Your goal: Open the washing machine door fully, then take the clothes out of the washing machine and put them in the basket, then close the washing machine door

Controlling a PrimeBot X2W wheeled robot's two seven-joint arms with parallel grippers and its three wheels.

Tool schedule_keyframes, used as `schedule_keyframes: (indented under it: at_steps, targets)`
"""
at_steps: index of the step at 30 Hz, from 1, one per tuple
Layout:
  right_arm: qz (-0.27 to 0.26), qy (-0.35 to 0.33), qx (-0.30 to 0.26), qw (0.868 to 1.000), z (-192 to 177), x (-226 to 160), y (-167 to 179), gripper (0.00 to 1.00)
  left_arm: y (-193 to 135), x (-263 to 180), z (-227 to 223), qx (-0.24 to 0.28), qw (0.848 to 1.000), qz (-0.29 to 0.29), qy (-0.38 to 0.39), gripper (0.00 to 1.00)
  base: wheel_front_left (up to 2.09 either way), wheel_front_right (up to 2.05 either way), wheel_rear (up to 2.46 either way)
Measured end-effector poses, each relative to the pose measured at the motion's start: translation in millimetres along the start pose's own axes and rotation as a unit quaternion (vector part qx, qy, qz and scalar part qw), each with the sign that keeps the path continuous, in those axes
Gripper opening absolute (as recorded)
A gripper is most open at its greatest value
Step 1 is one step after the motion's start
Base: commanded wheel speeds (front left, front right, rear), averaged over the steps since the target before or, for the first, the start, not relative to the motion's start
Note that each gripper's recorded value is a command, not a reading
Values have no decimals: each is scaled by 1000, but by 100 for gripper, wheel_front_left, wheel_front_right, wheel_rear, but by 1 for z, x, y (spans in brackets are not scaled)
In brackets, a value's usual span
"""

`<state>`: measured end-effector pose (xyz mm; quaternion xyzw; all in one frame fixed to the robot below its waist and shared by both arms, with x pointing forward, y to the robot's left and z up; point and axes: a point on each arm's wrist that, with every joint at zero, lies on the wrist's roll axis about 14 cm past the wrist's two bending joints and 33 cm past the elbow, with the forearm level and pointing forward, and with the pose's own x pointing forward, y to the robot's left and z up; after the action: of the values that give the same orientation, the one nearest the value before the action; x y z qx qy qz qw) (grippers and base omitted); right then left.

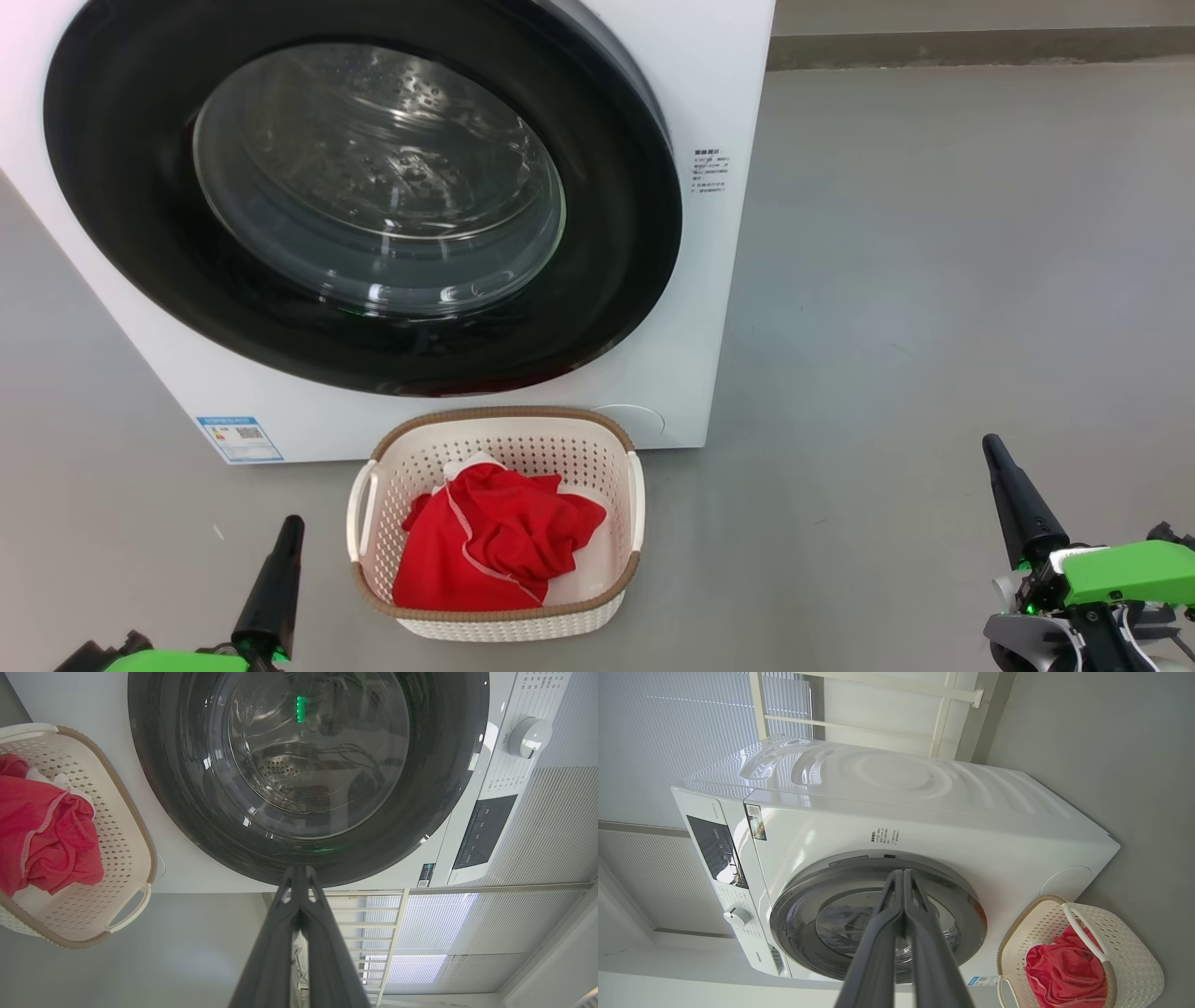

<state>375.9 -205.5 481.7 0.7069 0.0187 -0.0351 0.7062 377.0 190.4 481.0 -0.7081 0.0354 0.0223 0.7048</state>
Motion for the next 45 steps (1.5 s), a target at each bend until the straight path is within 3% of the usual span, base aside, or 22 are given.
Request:
schedule_keyframes:
  at_steps: [45]
  targets:
    - [0, 0, 0, 1000, 0, 0, 0, 0, 0, 0, 0, 0, 1000, 0, 0, 0, 0, 0, 0]
